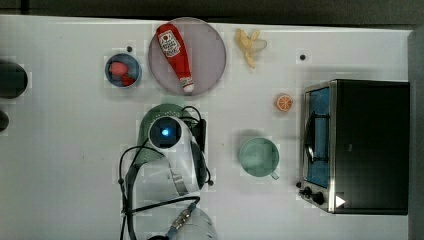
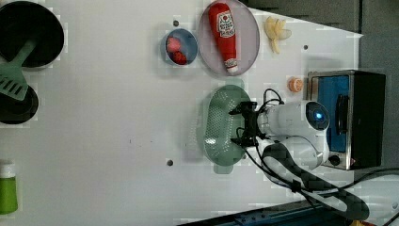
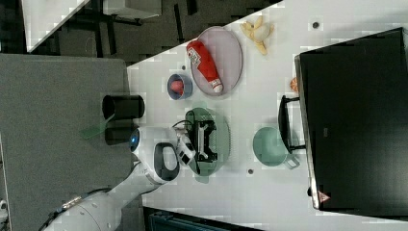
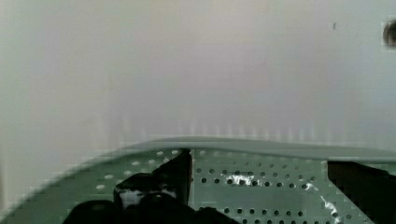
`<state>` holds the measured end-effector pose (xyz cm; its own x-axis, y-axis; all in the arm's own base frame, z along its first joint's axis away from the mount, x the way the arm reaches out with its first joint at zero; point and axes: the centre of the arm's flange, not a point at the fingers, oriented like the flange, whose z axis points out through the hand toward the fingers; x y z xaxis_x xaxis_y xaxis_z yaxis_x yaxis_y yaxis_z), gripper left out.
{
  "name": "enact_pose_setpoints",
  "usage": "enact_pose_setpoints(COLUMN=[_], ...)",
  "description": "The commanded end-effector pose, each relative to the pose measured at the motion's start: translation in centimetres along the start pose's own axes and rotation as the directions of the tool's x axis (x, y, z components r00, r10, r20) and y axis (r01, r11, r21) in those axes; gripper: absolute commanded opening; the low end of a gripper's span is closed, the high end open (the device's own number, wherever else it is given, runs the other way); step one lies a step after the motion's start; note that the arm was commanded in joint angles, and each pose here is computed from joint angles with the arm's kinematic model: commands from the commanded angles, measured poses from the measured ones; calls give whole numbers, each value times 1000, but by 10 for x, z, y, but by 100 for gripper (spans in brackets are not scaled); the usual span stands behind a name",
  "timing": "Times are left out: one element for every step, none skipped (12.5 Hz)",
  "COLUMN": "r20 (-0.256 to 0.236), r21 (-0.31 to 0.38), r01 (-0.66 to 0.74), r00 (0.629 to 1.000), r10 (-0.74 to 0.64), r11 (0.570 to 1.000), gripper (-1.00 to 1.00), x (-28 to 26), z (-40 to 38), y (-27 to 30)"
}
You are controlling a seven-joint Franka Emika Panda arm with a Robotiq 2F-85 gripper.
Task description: Drag strainer left to right.
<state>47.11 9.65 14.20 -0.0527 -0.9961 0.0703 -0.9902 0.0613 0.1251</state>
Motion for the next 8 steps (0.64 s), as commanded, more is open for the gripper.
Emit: enact_pose_setpoints(r20=[-18,-24,-29,-34,-38,-42,-45,-49], r21=[27,31,29,29,28,27,26,25], r01=[86,87,79,74,60,45,43,52], r00=[996,996,996,997,998,998,998,998], r10=[-86,-86,-79,-73,-59,-43,-42,-51], r11=[996,996,996,997,998,999,999,998], gripper=[100,100,100,100,100,100,100,100], x=[50,63,74,84,94,102,109,115], z=[-11,-10,-10,-10,-9,-9,-9,-8], y=[-18,-20,-21,-22,-23,-23,-24,-24])
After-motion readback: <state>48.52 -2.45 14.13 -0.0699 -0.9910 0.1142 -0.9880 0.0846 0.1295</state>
